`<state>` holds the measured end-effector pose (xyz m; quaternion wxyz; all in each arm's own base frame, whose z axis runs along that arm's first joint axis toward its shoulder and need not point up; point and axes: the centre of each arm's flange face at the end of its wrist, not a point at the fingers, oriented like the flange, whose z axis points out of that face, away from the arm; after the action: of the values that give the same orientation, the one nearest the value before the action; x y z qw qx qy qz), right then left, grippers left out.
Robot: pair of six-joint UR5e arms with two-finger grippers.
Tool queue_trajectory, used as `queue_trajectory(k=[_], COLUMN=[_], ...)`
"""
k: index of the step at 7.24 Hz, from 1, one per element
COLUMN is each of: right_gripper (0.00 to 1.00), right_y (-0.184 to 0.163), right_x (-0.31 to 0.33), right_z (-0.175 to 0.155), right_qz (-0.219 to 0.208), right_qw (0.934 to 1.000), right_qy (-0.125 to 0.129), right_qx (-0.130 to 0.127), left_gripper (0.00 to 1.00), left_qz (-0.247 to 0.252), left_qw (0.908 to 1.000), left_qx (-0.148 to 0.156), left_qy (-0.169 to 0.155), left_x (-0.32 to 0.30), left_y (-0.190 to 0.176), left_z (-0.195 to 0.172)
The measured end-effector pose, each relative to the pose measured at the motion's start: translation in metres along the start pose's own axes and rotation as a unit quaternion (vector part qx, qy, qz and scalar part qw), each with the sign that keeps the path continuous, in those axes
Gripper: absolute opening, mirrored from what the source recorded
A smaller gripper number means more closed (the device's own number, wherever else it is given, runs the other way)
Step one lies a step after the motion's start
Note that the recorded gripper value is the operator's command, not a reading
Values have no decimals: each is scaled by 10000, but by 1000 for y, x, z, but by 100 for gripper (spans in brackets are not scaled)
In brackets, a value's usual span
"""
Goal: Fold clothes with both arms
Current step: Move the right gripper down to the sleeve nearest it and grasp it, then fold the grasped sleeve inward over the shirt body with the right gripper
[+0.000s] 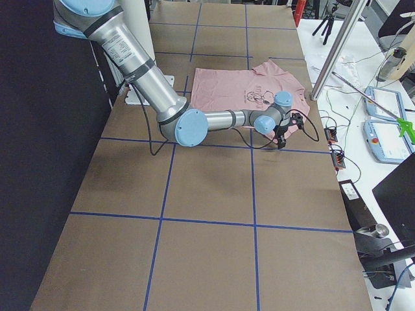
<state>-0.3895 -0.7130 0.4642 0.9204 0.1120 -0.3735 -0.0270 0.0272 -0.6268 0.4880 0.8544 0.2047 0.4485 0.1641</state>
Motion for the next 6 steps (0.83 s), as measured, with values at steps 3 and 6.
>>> queue_trajectory(k=[3, 6], right_gripper=[0, 0], right_y=[-6, -20], right_x=[-10, -41], right_z=[-5, -34], right_qz=[-38, -186], right_qw=[10000, 9991], right_qy=[-37, -273], right_qx=[40, 249], left_gripper=[100, 100], left_qz=[-7, -10], left_qw=[10000, 10000], left_qx=[1, -4], left_qy=[5, 2], left_x=[0, 0], left_y=[0, 1], left_z=[0, 0])
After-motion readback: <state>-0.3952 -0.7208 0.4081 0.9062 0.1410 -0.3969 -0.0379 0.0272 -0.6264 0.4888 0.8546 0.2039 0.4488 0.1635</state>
